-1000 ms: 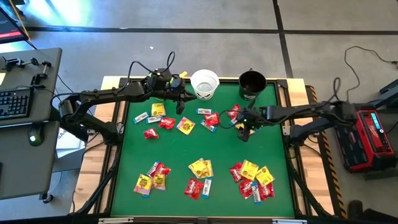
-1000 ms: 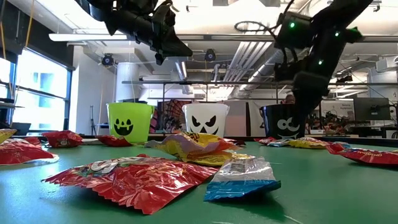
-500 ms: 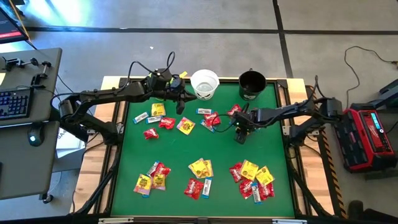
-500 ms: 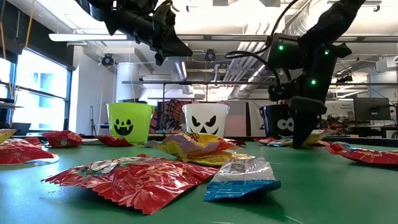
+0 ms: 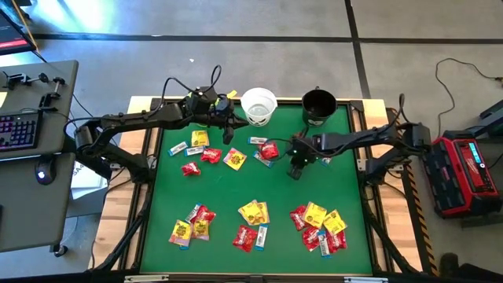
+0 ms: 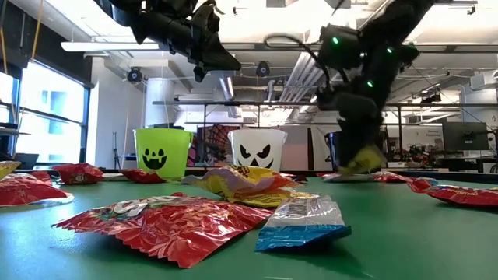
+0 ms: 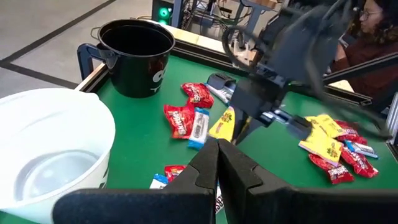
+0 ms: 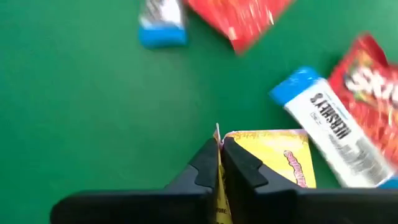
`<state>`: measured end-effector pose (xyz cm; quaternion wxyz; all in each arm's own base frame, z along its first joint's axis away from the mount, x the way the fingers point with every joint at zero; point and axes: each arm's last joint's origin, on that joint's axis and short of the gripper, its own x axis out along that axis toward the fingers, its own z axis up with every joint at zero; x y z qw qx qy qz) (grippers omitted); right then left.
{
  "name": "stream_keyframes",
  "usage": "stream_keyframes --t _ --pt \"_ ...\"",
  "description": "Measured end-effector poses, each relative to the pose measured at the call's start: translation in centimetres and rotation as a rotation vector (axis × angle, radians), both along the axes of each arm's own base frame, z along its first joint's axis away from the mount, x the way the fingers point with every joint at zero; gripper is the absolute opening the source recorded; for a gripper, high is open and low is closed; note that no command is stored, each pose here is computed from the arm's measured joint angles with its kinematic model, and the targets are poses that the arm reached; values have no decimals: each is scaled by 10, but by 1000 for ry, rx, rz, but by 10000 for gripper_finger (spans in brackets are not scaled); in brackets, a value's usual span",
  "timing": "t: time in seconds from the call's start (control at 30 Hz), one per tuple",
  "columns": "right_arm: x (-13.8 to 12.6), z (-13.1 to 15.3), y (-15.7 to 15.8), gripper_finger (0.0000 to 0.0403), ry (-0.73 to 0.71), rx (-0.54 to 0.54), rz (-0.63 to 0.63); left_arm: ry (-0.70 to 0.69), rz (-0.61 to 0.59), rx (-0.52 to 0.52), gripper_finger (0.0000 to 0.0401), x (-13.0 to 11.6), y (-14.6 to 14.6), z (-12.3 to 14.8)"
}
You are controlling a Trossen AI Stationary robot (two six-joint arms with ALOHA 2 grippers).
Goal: Sort candy by brand, put in halloween buckets
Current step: Put the yellow candy into the green bucket
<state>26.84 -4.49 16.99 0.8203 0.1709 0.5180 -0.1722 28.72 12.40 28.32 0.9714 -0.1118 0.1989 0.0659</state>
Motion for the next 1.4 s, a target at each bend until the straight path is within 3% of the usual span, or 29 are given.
stream_keyframes --t 0.33,0.5,0.77,0.97,1.13,1.4 --pt "40 72 -6 1 -263 -19 88 5 -44 70 8 2 -4 0" --pt "52 111 -14 0 -384 -60 96 2 -85 85 42 6 -14 0" --pt "60 158 -19 0 -537 -46 148 -52 -152 198 118 13 -26 6" --pt "62 180 -17 0 -614 3 205 -96 -165 375 161 18 -35 12" --pt "63 189 -16 0 -646 46 215 -151 -195 451 181 22 -43 18" --pt "64 192 -16 0 -680 75 214 -170 -233 524 163 24 -50 20"
